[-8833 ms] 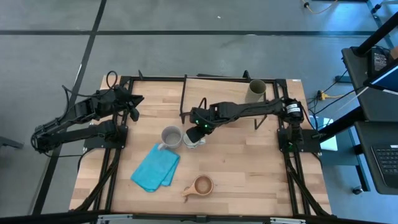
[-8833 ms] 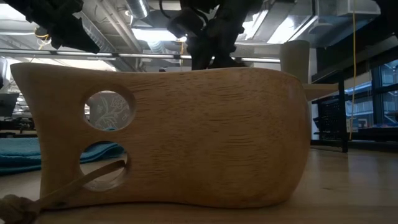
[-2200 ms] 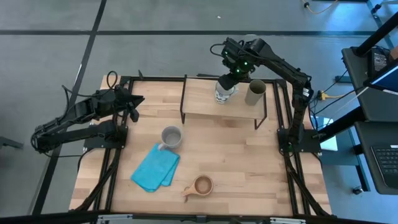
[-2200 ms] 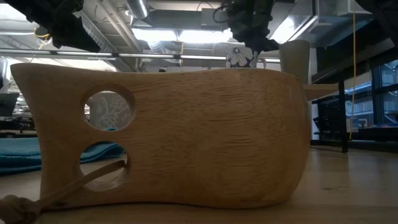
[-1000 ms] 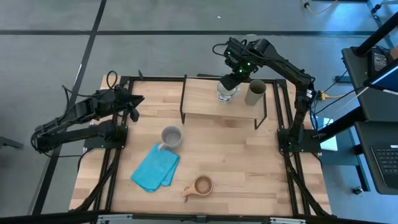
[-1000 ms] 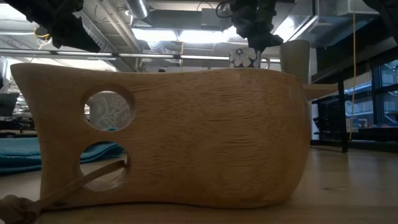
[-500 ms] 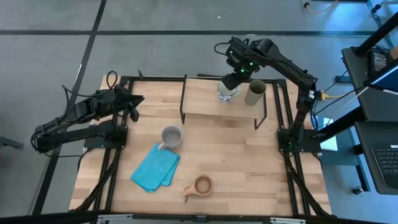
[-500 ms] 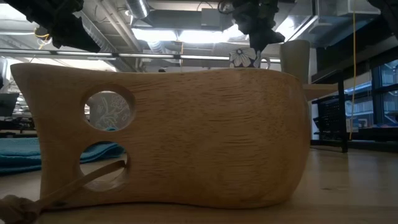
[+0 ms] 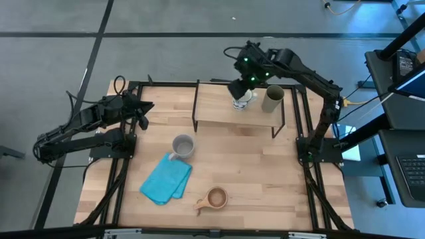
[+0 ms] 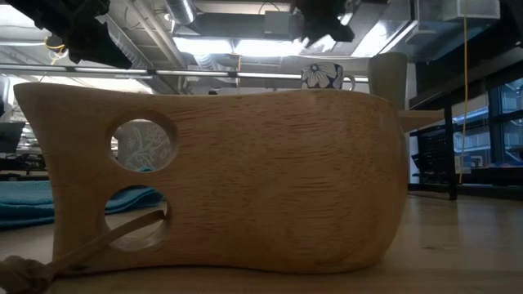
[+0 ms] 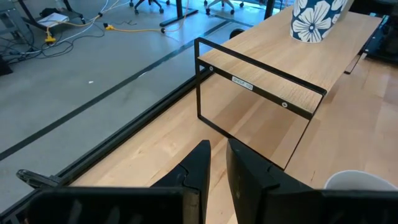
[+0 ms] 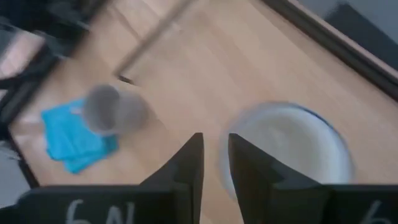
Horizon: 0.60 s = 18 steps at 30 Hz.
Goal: Stack small to large cups/mugs on shelf
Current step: Put the blue mug on the shelf
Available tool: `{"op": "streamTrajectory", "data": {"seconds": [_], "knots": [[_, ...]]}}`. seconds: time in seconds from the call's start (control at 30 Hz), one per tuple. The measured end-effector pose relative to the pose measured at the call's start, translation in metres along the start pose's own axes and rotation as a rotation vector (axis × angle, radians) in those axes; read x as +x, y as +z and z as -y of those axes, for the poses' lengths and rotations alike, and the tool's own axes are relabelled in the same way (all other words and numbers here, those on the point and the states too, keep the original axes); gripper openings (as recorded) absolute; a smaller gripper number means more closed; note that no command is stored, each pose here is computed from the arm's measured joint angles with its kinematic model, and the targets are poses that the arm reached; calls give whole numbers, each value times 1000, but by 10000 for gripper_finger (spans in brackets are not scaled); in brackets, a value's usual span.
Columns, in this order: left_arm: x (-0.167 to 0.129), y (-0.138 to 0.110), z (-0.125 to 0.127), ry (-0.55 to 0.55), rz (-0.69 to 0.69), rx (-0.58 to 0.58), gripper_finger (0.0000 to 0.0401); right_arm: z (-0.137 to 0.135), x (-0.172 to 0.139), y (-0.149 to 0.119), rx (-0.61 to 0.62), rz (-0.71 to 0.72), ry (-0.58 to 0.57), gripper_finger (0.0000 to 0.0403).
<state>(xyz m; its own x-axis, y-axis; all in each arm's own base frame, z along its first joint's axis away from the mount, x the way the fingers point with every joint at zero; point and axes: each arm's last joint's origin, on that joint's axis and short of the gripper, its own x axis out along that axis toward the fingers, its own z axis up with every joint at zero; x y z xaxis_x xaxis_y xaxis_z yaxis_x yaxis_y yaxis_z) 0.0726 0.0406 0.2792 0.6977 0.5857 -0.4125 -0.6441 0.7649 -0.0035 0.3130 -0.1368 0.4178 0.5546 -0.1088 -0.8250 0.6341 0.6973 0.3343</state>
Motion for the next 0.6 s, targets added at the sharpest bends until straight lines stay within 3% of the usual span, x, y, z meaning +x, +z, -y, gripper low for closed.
{"op": "streamTrajectory", "data": {"seconds": [0.13, 0.37, 0.47, 0.6], "knots": [[0, 3, 1, -15, 27, -7, 47, -22, 2, 0, -30, 85, 43, 76], [2, 29, 7, -143, 258, -17, 47, -60, 0, -1, -116, 265, 127, 76], [11, 38, 12, -183, 291, -36, 47, -74, -6, -3, -143, 337, 160, 76], [38, 46, 24, -320, 259, -13, 47, -86, -18, -14, -161, 398, 138, 76]]}}
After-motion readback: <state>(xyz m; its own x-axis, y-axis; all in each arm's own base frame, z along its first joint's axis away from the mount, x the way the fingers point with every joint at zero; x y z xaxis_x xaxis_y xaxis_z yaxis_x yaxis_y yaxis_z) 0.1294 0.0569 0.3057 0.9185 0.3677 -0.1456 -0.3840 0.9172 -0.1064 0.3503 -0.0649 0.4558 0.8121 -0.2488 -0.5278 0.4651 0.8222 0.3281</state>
